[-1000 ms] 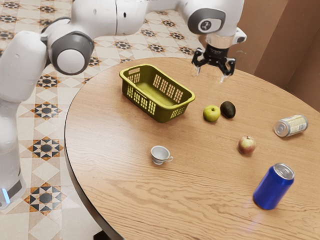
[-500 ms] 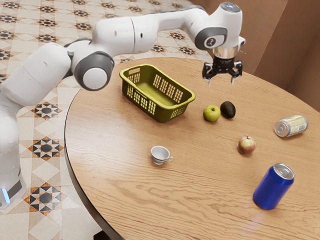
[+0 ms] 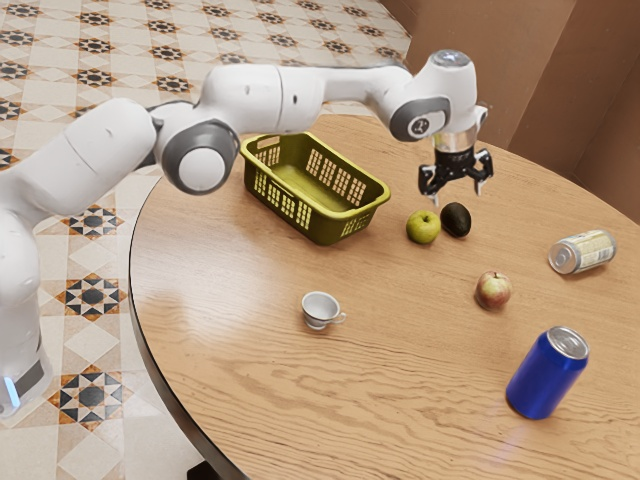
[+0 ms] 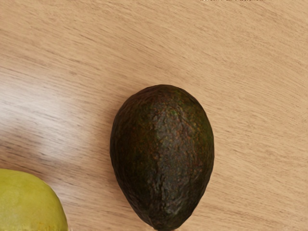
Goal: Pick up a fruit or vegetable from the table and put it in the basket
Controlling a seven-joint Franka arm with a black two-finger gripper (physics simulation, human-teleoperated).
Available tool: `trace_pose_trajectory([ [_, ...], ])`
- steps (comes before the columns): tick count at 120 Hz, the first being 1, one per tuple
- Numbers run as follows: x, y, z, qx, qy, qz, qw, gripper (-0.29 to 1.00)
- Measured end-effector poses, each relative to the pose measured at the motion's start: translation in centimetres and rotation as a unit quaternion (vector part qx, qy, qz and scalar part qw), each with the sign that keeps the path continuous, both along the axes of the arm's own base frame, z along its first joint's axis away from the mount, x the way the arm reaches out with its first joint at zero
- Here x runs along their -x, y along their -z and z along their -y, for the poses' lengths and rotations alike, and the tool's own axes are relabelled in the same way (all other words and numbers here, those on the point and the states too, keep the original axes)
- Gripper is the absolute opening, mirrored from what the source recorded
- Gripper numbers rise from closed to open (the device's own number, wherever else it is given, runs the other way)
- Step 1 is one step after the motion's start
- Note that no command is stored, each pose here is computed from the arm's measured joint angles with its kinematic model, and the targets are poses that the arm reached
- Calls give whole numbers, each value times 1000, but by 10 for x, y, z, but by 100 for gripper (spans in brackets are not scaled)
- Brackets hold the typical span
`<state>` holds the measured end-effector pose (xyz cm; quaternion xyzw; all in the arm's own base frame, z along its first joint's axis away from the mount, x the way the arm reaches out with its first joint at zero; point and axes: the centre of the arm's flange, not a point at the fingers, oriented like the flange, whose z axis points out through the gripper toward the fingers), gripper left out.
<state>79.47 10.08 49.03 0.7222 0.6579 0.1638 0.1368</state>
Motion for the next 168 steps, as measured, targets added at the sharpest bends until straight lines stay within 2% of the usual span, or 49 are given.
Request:
trace_pose_trajectory([
  [21, 0, 2, -25, 2, -26, 12, 1000, 70],
  [50, -6, 23, -46, 22, -46, 25, 998, 70],
  [73, -14, 36, -38, 38, -43, 44, 997, 70],
  [100, -20, 49, -37, 43, -45, 58, 996, 70],
  [126, -22, 59, -34, 50, -45, 62, 996, 69],
  [141, -23, 70, -39, 52, -49, 58, 996, 61],
  [168, -24, 78, -40, 53, -51, 55, 996, 65],
])
